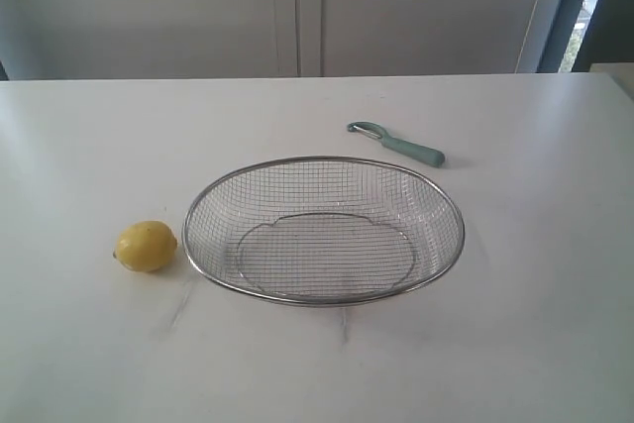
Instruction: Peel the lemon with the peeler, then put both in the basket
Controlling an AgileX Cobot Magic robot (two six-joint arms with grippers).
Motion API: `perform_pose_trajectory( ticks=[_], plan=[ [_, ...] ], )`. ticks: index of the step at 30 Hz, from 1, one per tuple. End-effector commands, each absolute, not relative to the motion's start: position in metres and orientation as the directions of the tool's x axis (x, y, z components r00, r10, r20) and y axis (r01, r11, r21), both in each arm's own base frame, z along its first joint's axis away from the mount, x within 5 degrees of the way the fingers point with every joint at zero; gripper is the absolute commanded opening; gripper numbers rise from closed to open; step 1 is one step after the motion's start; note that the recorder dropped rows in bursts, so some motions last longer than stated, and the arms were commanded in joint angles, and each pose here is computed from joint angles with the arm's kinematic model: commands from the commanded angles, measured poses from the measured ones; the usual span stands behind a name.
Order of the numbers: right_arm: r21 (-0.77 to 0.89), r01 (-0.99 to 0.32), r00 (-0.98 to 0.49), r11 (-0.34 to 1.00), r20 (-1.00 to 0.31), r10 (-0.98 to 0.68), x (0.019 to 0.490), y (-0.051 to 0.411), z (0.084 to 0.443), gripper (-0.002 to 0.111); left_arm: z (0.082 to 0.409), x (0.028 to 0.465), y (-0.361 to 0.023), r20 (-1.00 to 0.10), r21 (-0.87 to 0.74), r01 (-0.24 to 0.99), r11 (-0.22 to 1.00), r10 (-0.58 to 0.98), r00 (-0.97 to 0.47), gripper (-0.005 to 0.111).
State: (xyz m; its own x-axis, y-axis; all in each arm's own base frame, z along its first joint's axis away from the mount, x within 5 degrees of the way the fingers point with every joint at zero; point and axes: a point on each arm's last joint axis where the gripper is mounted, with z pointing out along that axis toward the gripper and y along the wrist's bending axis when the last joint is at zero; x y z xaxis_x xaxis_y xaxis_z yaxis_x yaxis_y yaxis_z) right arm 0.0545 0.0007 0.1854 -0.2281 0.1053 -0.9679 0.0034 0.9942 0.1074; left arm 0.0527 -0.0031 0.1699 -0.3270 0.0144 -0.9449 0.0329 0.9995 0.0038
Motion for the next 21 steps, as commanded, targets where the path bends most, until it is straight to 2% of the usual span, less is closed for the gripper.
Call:
perform_pose_trajectory(
  ticks=[1, 21],
  plan=[
    [0.105, -0.017, -0.111, 0.994, -0.989, 0.102, 0.056, 0.001, 0.195, 0.0, 0.169, 0.053, -0.003, -0.946, -0.004, 0.029, 1.0, 0.006, -0.325, 0.0],
    [0.096, -0.087, 0.338, 0.992, -0.933, 0.12, 0.051, 0.003, 0.237, 0.0, 0.169, 0.053, -0.003, -0.946, -0.004, 0.029, 1.0, 0.006, -0.325, 0.0]
  ],
)
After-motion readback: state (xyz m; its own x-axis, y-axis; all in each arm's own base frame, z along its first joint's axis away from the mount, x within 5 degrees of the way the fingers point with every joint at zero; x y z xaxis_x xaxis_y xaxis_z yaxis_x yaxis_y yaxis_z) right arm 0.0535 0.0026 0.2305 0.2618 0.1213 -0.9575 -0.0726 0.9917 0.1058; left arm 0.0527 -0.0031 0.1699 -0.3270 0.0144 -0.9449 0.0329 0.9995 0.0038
